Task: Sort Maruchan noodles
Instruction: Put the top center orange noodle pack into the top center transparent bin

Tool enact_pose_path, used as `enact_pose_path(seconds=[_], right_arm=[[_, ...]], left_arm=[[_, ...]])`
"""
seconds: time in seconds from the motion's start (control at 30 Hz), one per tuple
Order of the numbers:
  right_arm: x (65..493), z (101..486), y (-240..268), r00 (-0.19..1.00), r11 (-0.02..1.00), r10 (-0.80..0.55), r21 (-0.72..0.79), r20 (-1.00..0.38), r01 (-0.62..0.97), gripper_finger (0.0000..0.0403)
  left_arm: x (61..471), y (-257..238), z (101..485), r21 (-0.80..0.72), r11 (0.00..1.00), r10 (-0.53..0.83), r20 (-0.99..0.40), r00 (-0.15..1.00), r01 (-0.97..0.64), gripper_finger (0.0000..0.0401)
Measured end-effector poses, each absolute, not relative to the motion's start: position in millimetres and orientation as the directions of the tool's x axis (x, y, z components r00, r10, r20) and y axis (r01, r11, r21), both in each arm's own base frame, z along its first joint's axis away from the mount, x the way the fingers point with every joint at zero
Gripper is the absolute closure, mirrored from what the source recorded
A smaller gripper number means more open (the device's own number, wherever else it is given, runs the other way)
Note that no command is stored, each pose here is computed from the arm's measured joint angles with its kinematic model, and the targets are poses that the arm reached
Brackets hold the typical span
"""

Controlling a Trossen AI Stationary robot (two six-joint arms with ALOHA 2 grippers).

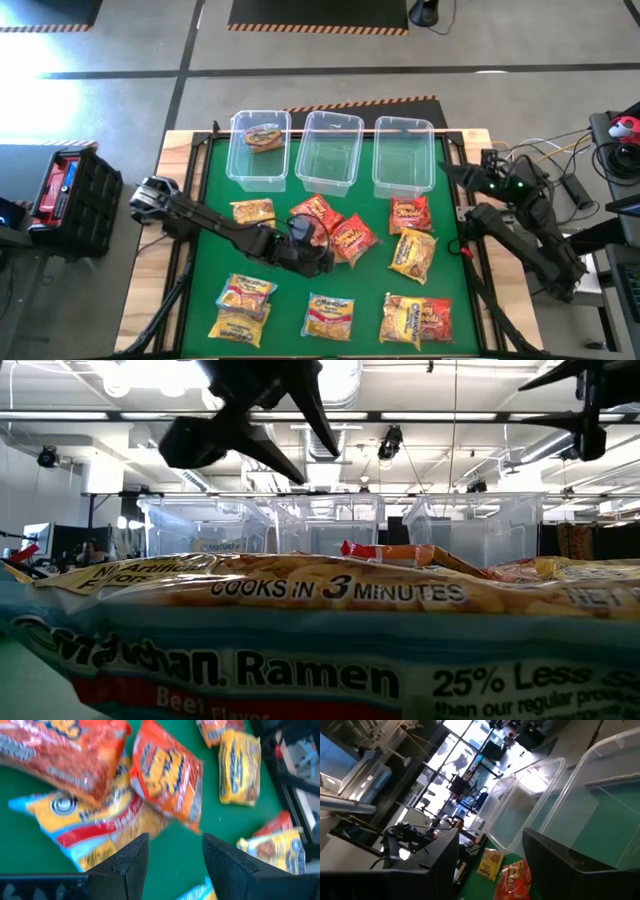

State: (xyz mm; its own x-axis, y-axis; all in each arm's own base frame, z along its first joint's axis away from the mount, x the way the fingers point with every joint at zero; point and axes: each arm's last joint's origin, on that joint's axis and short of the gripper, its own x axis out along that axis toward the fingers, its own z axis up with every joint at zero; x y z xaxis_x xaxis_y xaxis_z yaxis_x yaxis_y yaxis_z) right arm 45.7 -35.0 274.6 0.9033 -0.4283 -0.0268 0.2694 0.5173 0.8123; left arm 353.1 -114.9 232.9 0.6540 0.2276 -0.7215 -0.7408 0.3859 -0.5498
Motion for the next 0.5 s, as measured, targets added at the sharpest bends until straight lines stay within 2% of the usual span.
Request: enact_pose_path(seconds=[0.23,0.33,0.5], right_arm=[[64,293,-58,0.878,0.6,-0.471,0.76,0.083,0.25,0.0195],[76,295,-72,0.89,0.594,-0.451,0.764,0.059,0.25,0.0195],[100,297,-98,0.905,0.569,-0.421,0.761,-0.055,0.311,0.0195]], left_arm=[[358,-99,236,-0.542,0.395,0.253,-0.712,0.655,-0.741,0.0235],[359,-97,236,-0.542,0.403,0.254,-0.708,0.659,-0.737,0.0235],[359,-97,236,-0.539,0.413,0.249,-0.709,0.66,-0.734,0.0235]])
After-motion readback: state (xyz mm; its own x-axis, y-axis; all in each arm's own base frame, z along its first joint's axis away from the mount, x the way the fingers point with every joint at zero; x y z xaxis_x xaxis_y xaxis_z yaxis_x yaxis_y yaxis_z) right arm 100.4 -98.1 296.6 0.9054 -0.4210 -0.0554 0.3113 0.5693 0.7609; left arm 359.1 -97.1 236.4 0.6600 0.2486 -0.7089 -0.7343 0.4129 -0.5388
